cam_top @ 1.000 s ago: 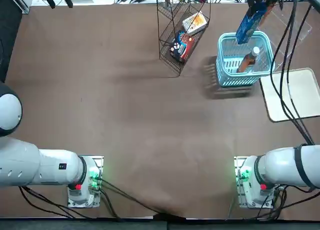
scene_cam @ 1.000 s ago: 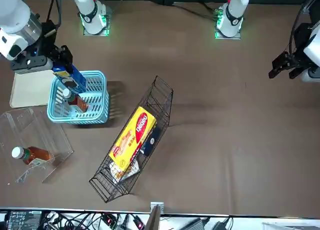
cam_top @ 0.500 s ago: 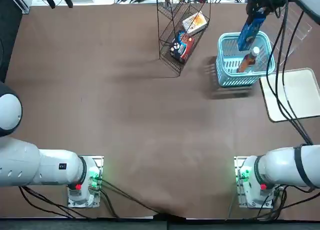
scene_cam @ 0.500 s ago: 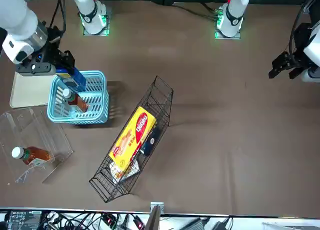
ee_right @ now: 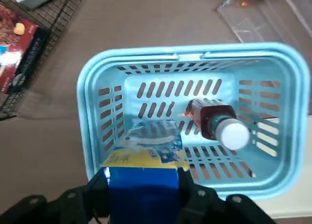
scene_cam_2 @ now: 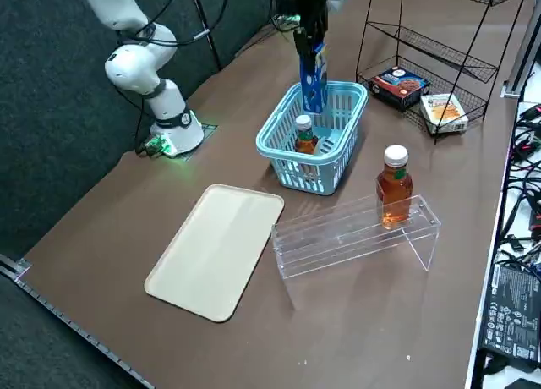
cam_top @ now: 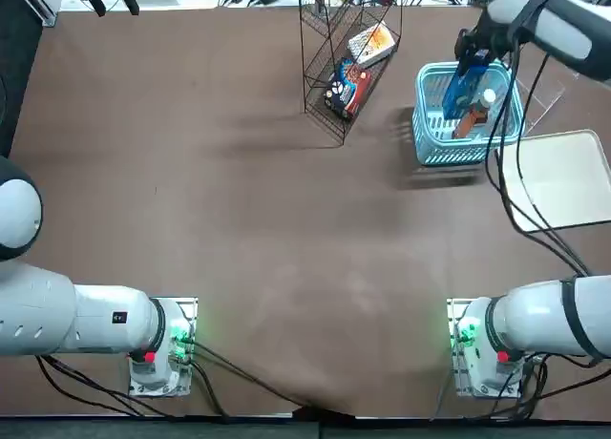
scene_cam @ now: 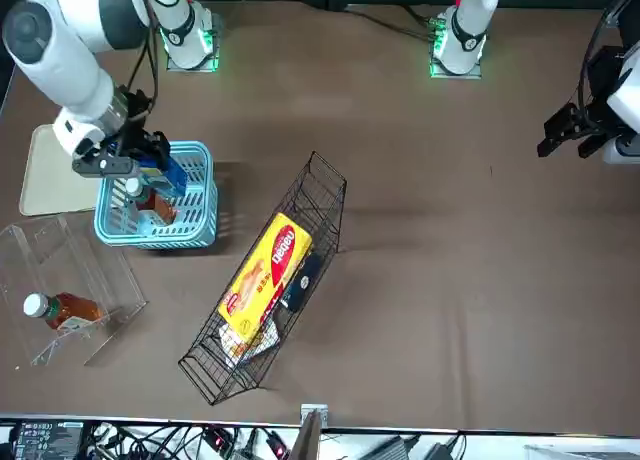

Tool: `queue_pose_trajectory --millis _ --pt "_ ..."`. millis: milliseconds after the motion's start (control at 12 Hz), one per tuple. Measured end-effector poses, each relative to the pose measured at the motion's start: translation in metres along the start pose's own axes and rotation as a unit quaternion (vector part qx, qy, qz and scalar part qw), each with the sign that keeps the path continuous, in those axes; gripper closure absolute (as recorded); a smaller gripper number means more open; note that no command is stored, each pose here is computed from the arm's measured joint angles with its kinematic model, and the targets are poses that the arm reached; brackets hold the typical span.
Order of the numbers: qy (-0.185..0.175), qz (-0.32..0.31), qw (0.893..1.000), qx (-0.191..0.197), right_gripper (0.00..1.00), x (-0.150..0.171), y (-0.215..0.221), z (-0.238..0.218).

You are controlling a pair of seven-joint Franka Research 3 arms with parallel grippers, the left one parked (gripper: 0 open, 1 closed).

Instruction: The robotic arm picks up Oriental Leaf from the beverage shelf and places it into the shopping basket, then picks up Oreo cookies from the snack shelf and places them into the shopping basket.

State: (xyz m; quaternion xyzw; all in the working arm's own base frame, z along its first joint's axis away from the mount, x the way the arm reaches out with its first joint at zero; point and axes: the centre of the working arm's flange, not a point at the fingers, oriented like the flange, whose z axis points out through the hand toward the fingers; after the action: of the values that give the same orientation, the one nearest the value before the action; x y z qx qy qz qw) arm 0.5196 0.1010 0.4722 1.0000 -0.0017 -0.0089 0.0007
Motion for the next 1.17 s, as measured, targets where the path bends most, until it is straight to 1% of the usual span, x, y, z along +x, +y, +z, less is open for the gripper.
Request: queue_pose_trajectory --millis 250,500,917,1167 --pt "-0.007 0.006 1.0 0.001 0.45 0.001 -0.006 0.037" --pt "-0.013 0.008 1.0 0.002 0.45 0.012 -0.007 0.072" --pt "-0.003 0.006 1.0 0.005 0.45 0.022 -0.007 0.125" --pt "-0.007 0.005 1.0 0.003 0.44 0.022 -0.006 0.144"
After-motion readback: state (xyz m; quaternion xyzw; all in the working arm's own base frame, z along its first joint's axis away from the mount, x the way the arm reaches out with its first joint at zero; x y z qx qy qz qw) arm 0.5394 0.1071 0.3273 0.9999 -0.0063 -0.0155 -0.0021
